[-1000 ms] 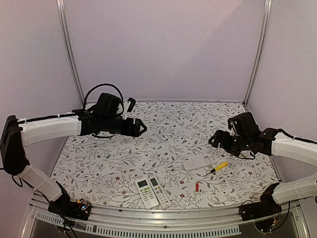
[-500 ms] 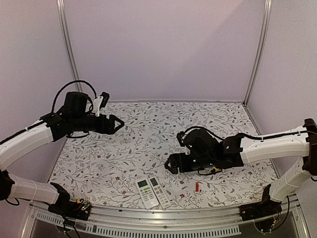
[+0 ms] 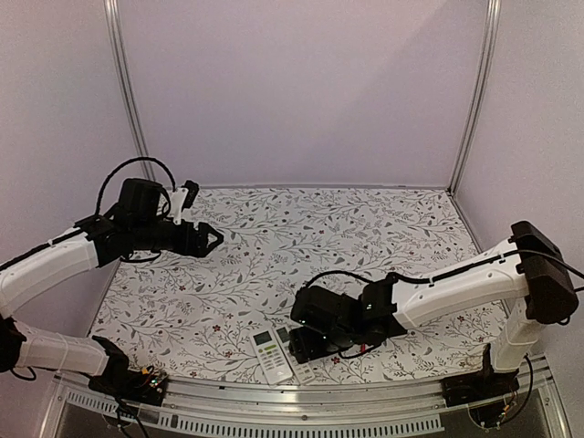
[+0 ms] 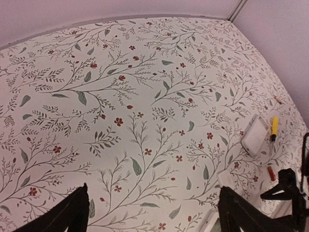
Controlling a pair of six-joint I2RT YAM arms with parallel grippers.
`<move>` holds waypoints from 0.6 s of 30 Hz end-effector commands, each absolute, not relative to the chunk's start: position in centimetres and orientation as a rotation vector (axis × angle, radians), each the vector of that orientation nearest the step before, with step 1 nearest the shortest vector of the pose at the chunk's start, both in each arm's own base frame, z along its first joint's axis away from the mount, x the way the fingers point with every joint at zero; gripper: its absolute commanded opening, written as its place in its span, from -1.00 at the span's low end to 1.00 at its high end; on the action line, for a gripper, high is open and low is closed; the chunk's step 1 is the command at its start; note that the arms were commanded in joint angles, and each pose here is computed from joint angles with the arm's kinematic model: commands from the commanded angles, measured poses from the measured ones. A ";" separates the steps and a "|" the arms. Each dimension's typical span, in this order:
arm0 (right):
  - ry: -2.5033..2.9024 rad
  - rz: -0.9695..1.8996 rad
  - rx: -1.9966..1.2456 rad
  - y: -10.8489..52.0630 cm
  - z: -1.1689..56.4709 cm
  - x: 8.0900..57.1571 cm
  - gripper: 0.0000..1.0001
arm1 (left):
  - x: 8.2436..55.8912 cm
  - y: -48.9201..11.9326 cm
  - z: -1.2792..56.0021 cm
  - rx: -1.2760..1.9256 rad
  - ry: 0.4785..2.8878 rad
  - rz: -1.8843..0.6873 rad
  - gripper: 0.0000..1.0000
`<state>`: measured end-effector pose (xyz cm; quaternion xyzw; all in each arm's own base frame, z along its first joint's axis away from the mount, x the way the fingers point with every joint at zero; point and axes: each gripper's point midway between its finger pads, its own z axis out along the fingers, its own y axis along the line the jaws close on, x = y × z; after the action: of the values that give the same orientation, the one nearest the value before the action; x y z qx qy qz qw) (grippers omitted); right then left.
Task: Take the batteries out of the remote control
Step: Pick up the remote control from the center of the board.
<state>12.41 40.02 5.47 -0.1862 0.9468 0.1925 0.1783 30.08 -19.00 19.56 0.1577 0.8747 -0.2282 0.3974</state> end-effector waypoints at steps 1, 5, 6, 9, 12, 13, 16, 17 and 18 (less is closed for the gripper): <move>2.716 0.441 -0.499 38.9 4.4 11.5 0.43 | 30.1 -17.1 18.9 0.363 2.240 -0.476 0.85; 2.728 0.431 -0.546 38.8 4.4 10.3 0.40 | 30.4 -16.2 18.7 0.338 2.250 -0.410 0.85; 2.729 0.428 -0.562 39.0 4.4 10.1 0.38 | 30.4 -16.1 18.6 0.333 2.252 -0.402 0.84; 2.733 0.412 -0.615 39.5 3.9 9.3 0.37 | 30.5 -16.0 18.4 0.330 2.259 -0.390 0.85; 2.748 0.409 -0.648 39.6 3.4 8.4 0.36 | 30.4 -16.2 18.2 0.332 2.264 -0.405 0.85; 2.748 0.408 -0.658 39.7 3.3 8.1 0.36 | 30.4 -16.3 18.2 0.335 2.264 -0.411 0.84; 2.758 0.400 -0.679 40.0 3.0 7.6 0.35 | 30.4 -16.6 18.2 0.341 2.266 -0.429 0.84; 2.761 0.378 -0.687 40.0 2.8 7.6 0.34 | 30.4 -16.6 18.3 0.341 2.265 -0.432 0.84; 2.760 0.357 -0.693 40.1 2.7 7.5 0.32 | 30.4 -16.6 18.3 0.342 2.266 -0.434 0.84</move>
<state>8.16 39.72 3.29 -0.2277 0.9520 0.1449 0.1447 30.55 -16.93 19.03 0.1333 0.8875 -0.1742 0.4053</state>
